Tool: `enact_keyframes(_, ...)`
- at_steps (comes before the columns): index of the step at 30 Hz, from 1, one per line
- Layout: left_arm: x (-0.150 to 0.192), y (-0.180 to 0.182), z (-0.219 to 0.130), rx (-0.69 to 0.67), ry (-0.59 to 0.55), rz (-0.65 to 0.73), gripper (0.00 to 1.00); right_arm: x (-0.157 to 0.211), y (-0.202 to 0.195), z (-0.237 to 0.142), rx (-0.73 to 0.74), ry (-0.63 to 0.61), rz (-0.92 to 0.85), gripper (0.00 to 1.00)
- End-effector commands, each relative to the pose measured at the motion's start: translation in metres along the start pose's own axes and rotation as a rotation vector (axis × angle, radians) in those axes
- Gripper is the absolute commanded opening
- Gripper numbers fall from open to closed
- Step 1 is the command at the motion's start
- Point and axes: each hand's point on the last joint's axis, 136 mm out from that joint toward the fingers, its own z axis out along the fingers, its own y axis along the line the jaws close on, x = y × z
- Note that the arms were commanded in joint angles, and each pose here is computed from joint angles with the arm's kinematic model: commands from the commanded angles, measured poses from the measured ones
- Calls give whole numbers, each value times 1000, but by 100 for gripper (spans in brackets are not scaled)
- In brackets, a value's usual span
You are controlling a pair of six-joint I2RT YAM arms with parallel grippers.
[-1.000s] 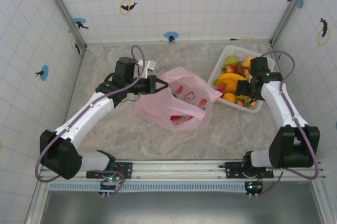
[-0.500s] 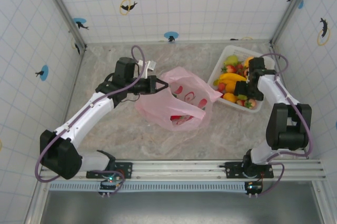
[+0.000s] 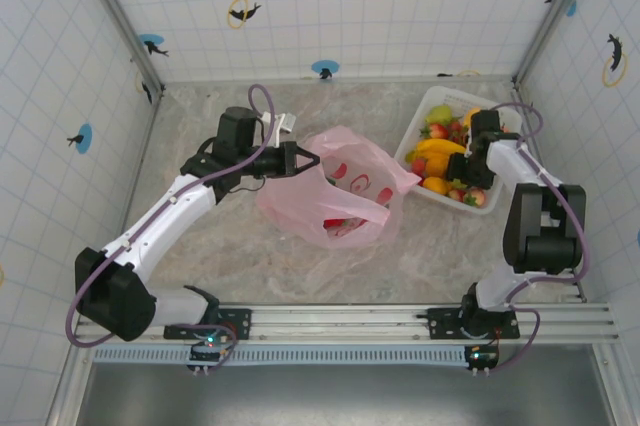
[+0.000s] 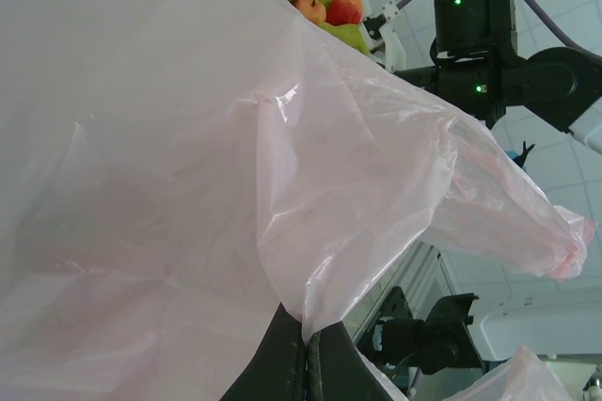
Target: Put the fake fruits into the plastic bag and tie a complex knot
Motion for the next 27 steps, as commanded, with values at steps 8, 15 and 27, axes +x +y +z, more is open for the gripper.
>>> enact_keyframes(8,-9,-4,-5,0,-19,18,0,-12,7,-77,-46,-180,-5,56)
enact_keyframes(15,-10,-4,-3,3,-17,18,0,-19,47,-169,-192,-393,-48,56)
enact_keyframes(27,-9,-2,-1,1,-10,15,0,30,200,-338,-727,-674,-262,56)
